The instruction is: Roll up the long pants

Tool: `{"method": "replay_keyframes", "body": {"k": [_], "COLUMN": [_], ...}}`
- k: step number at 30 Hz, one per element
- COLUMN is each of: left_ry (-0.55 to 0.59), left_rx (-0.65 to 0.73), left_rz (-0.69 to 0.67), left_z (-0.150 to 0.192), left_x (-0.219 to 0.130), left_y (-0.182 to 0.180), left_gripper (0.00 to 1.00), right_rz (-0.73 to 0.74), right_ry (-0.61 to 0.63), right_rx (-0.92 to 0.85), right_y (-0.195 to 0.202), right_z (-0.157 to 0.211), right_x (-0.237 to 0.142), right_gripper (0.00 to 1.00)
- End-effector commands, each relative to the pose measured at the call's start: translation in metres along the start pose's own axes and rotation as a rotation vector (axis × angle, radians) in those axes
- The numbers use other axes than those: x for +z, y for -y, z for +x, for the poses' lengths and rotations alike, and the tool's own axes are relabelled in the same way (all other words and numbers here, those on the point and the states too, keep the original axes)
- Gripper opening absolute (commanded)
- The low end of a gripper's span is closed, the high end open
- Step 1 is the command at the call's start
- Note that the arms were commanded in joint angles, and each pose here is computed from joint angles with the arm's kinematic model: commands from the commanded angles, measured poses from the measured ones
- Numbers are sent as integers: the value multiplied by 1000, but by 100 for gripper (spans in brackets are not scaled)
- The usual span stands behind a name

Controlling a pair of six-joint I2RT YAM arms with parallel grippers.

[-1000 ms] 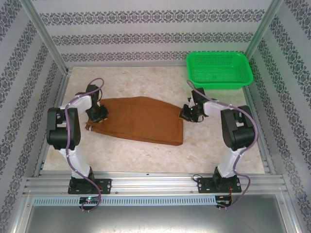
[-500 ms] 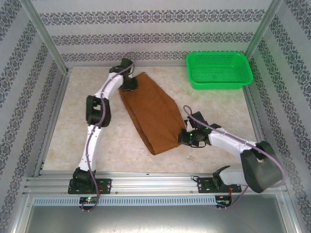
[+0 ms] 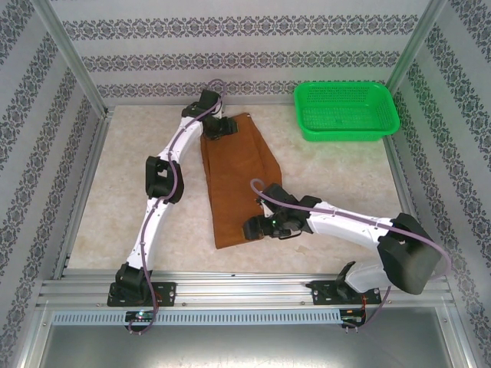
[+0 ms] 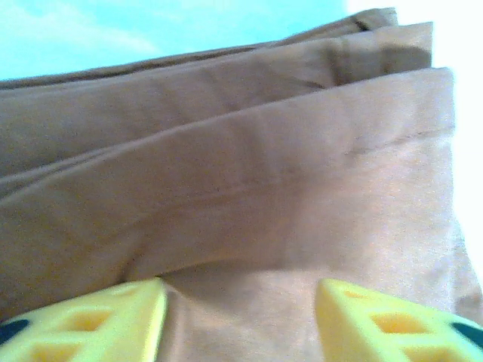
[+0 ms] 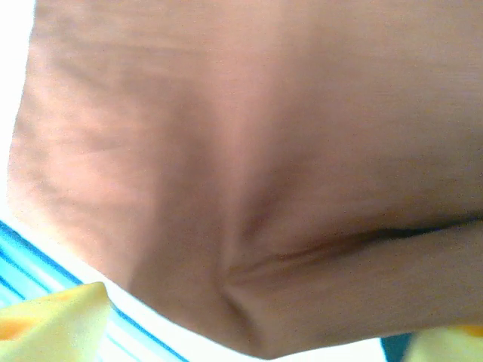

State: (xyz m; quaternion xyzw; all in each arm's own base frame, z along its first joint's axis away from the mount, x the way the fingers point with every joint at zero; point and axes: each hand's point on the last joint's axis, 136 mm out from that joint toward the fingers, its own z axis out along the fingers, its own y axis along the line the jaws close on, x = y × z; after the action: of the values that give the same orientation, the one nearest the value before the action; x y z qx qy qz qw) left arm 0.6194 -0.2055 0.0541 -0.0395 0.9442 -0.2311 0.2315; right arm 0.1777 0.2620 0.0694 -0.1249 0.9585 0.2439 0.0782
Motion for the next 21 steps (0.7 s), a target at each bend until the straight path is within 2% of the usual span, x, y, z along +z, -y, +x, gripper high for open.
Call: {"method": "replay_keyframes", "body": {"k": [1, 4, 9, 11, 12, 13, 15, 17, 19, 21], "left_ry": [101, 148, 223, 262, 275, 273, 242, 177, 151, 222], "left_rx": [90, 154, 231, 245, 251, 259, 219, 180, 166, 111], "left_rz": [-20, -39, -90, -71, -50, -8, 37, 93, 176, 206], "left_z": [-33, -45, -52, -50, -47, -41, -26, -5, 24, 45], "left_x": [-41, -81, -147, -171, -179, -185, -192, -192, -190, -203], "left_y": [8, 23, 40, 51, 57, 65, 70, 74, 81, 81], "left_gripper": [99, 100, 100, 100, 100, 100, 100, 100, 100, 100], "right_rz": [57, 170, 432, 491, 510, 476, 279, 197, 188, 213], "right_ry": [50, 133, 335, 460, 538, 570, 517, 479, 463, 476], "right_rx": [-102, -149, -228, -192, -111, -27, 54, 153, 119, 88], "right_y": [-6, 1, 17, 26, 35, 44, 48, 59, 60, 61], "right_z": [-17, -34, -56, -65, -68, -68, -68, -71, -73, -79], "right_x": [-20, -49, -127, -156, -164, -163, -143, -133, -128, -128], "right_gripper": [98, 98, 98, 98, 98, 98, 98, 98, 97, 98]}}
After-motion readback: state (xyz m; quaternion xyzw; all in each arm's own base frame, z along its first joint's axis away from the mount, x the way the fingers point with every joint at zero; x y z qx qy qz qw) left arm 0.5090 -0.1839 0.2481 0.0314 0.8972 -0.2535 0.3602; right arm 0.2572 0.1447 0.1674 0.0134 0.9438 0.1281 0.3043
